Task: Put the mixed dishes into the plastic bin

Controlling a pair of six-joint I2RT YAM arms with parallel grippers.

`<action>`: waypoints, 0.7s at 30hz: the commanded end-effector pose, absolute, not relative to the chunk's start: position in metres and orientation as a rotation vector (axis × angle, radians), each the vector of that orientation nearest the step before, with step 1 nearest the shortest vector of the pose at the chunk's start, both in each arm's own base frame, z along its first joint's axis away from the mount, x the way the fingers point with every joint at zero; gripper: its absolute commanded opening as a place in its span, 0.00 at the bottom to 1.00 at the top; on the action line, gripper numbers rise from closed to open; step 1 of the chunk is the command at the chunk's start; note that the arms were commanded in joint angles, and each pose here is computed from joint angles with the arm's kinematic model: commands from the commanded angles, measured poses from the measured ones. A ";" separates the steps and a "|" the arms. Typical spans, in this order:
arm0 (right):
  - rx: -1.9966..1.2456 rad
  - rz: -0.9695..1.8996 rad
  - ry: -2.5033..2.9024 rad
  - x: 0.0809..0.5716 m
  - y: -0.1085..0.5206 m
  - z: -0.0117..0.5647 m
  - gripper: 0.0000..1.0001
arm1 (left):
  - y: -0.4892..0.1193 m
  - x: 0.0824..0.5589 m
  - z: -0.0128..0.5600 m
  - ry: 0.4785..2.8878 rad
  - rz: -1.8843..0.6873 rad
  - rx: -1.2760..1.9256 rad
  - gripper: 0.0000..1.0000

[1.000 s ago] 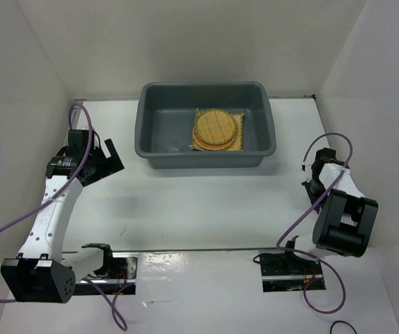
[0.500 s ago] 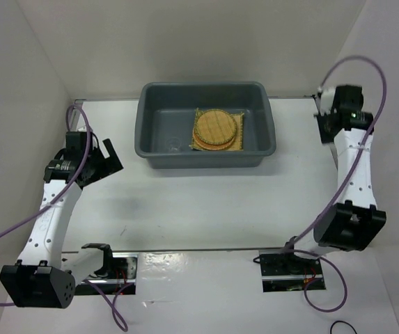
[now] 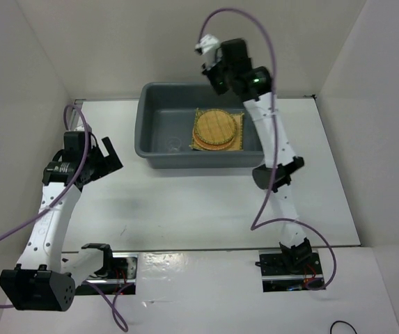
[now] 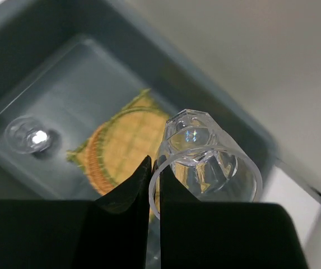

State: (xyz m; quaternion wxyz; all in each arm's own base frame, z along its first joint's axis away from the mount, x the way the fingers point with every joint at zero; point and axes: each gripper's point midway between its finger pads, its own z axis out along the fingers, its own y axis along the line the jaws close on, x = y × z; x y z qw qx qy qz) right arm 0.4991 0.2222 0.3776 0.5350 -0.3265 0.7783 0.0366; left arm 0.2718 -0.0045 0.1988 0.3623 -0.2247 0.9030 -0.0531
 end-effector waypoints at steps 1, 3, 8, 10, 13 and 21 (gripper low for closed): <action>-0.960 0.100 1.914 0.484 0.280 0.321 0.00 | -0.004 0.273 0.208 2.273 -0.152 -0.566 1.00; -0.987 0.185 1.933 0.489 0.303 0.296 0.00 | -0.004 0.273 0.208 2.273 -0.152 -0.566 1.00; -0.970 0.280 1.886 0.511 0.339 0.274 0.00 | -0.003 0.267 0.219 2.220 -0.156 -0.580 1.00; -1.013 0.319 1.912 0.512 0.354 0.246 0.00 | -0.003 0.266 0.219 2.209 -0.158 -0.578 1.00; -1.085 0.321 1.955 0.516 0.360 0.204 0.03 | -0.004 0.263 0.226 2.173 -0.172 -0.581 1.00; -1.190 0.342 1.987 0.517 0.380 0.140 0.10 | -0.006 0.262 0.227 2.152 -0.183 -0.566 1.00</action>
